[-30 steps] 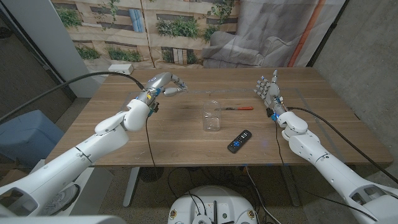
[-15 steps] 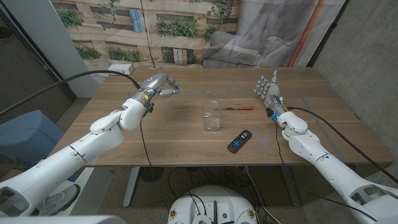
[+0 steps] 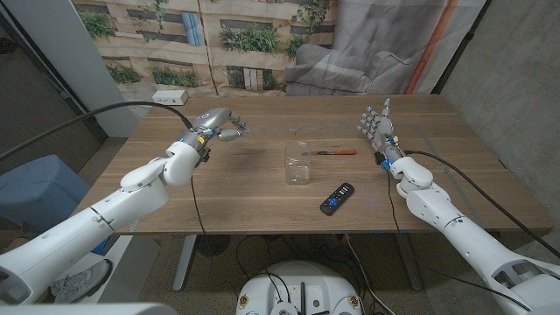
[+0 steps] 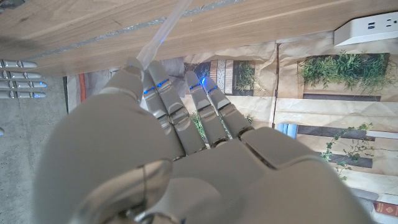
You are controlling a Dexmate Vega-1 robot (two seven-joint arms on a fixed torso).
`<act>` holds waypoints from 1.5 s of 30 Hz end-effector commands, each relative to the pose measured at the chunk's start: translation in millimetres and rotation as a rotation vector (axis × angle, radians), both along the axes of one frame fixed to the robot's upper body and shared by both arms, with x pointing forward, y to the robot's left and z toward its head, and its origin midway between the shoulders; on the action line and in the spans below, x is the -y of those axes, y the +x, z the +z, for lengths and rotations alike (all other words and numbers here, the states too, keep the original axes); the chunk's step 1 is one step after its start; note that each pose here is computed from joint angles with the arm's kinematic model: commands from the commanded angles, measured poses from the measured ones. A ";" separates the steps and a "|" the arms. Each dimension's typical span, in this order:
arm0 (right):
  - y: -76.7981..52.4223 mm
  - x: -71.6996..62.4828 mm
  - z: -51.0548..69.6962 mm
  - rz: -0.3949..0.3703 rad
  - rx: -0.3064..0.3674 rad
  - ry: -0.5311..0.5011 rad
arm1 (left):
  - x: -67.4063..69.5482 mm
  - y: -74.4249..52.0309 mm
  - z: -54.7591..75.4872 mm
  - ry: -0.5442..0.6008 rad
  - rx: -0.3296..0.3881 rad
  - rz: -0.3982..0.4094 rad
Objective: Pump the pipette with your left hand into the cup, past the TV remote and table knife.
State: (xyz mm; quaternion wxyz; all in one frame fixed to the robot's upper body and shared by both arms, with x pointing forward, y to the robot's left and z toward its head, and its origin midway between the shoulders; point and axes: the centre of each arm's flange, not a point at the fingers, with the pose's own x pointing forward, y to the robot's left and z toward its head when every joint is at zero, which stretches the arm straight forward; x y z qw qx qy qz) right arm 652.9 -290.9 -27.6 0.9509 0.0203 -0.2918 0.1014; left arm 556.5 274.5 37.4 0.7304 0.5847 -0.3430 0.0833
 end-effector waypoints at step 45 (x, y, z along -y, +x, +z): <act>0.0 0.0 0.0 0.000 0.000 0.000 | -29.5 26.1 -38.2 0.069 -0.081 0.134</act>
